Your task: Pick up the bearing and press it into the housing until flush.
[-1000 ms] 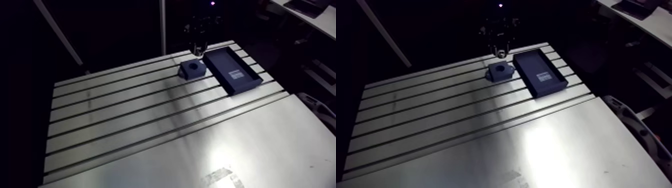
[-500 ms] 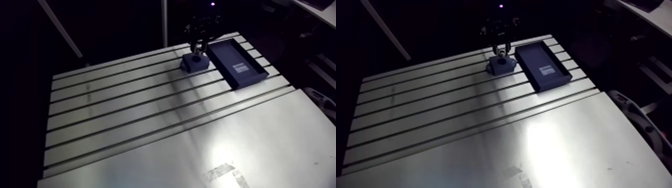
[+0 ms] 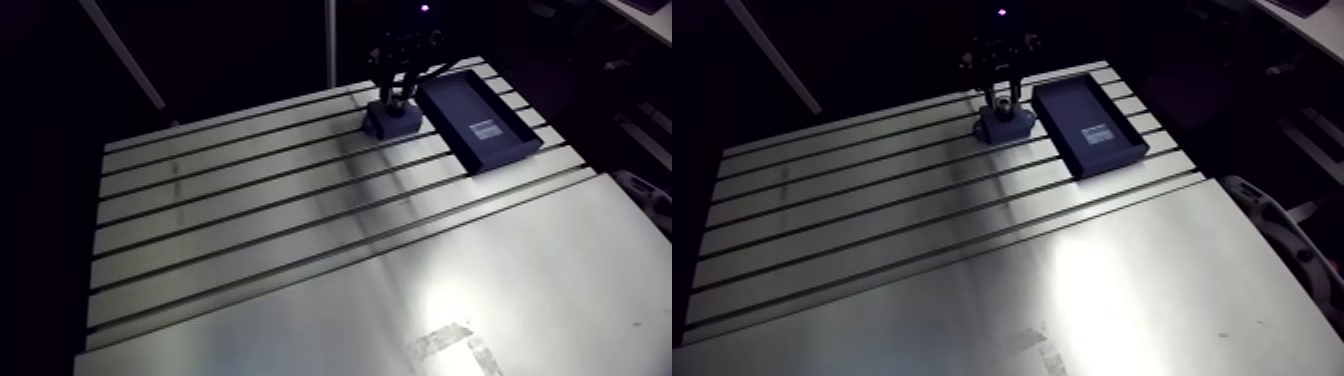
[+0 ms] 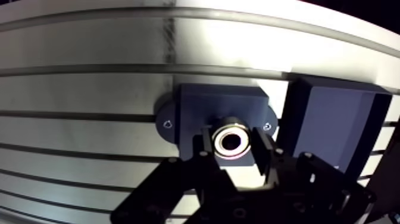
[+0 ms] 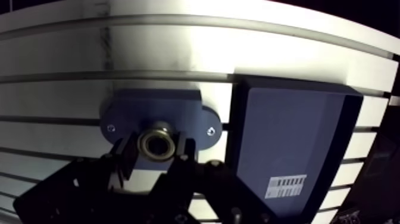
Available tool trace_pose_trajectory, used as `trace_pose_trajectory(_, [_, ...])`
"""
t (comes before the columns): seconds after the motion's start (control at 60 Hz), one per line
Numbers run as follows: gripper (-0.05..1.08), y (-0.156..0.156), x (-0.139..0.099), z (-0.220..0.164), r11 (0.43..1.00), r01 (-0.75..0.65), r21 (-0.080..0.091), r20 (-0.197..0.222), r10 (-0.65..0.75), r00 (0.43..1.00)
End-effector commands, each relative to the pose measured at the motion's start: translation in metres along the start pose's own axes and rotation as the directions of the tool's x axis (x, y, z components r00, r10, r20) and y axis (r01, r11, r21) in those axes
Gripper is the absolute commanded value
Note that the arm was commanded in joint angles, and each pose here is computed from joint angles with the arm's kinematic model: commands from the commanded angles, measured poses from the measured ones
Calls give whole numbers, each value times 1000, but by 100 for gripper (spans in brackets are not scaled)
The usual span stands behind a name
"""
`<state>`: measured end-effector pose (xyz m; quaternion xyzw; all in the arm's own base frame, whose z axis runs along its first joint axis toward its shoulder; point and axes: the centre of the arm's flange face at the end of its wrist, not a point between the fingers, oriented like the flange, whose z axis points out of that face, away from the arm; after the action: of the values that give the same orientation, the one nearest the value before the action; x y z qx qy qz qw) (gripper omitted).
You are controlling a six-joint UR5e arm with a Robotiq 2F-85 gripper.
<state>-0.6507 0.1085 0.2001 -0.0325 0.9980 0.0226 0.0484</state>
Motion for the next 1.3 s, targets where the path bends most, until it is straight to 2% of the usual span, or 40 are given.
trace_pose_trajectory(0.017, [78, 0, 1, 4, 1000, 2, 1, 7, -2, 1000])
trace_pose_trajectory(1.3, [78, -2, -2, 15, 1000, 8, 8, 27, -8, 1000])
